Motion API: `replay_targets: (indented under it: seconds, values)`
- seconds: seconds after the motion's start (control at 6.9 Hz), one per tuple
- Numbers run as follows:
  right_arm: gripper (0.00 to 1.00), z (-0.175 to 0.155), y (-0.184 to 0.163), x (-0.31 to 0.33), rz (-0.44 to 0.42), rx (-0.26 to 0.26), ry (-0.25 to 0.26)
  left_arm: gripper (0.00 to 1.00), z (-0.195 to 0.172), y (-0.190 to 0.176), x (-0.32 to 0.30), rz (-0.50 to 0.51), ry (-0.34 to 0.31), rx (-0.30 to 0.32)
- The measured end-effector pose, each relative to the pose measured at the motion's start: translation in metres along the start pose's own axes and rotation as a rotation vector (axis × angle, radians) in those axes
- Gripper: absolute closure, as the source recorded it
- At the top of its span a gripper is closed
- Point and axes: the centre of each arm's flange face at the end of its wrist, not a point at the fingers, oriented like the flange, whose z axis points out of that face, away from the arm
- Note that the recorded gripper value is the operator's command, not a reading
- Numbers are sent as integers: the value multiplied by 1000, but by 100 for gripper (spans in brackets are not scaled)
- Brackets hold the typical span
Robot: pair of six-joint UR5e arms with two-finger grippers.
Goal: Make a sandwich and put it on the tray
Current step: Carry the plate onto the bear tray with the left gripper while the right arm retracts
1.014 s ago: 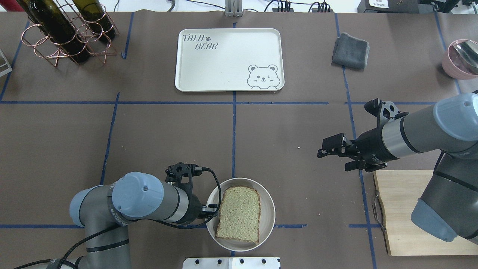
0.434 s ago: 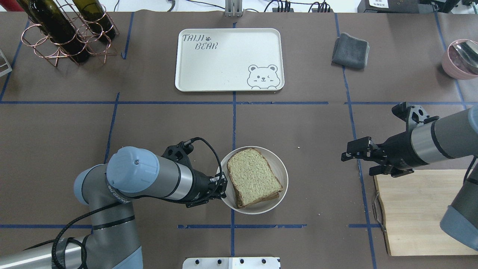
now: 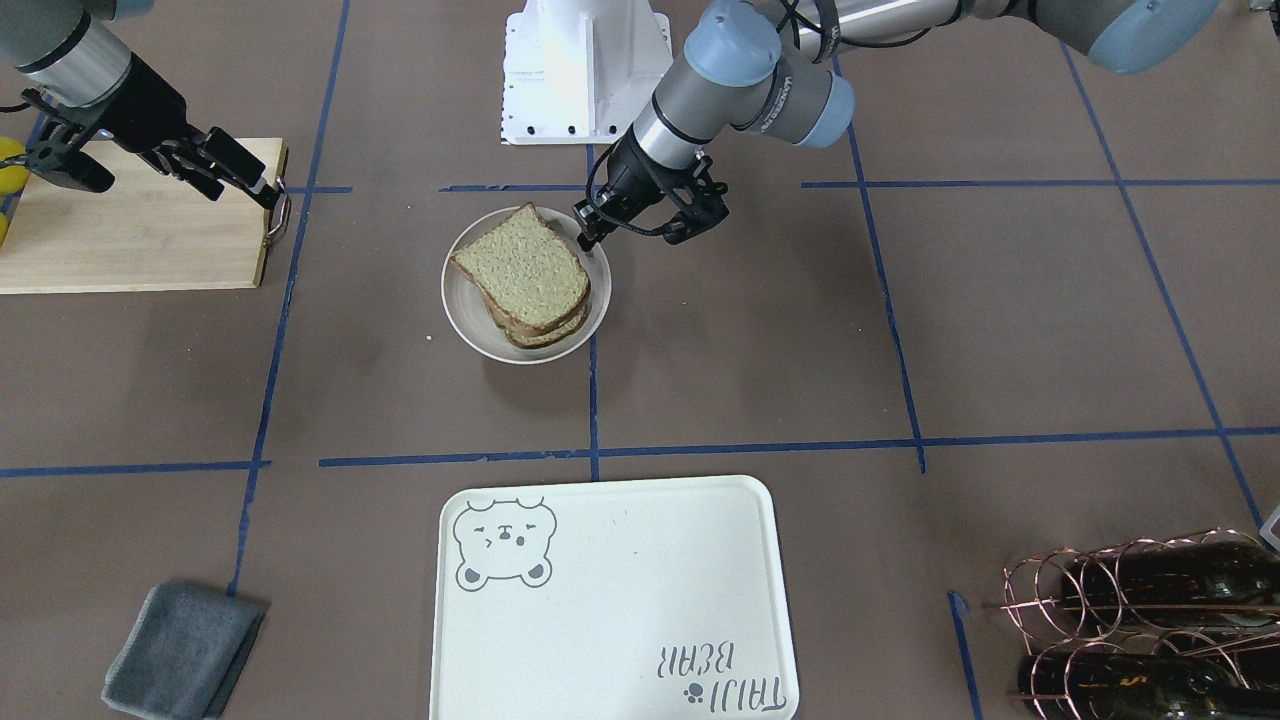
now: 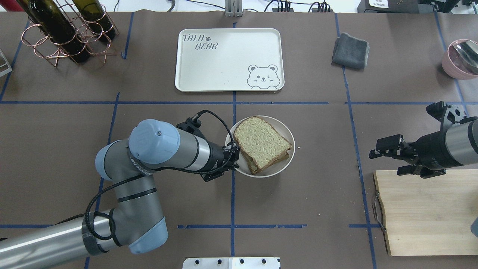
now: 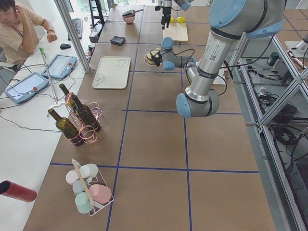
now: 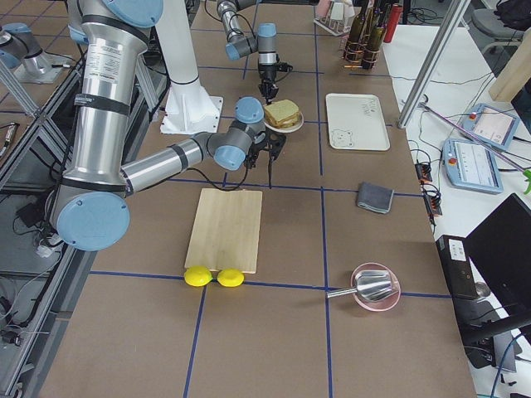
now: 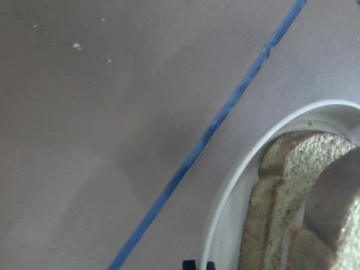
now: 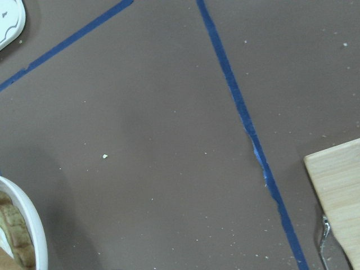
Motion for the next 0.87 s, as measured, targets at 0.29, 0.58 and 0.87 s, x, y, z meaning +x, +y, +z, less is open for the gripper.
replay_targets:
  seconds: [0.29, 0.58, 0.87]
  values:
    - [0, -1, -1, 12, 15, 4, 18, 100, 15, -68, 66, -111, 61, 179]
    - [0, -2, 2, 9, 9, 0, 15, 100, 19, -160, 94, -177, 94, 306]
    - [0, -3, 5, 6, 2, -4, 8, 100, 33, -222, 97, -204, 112, 364]
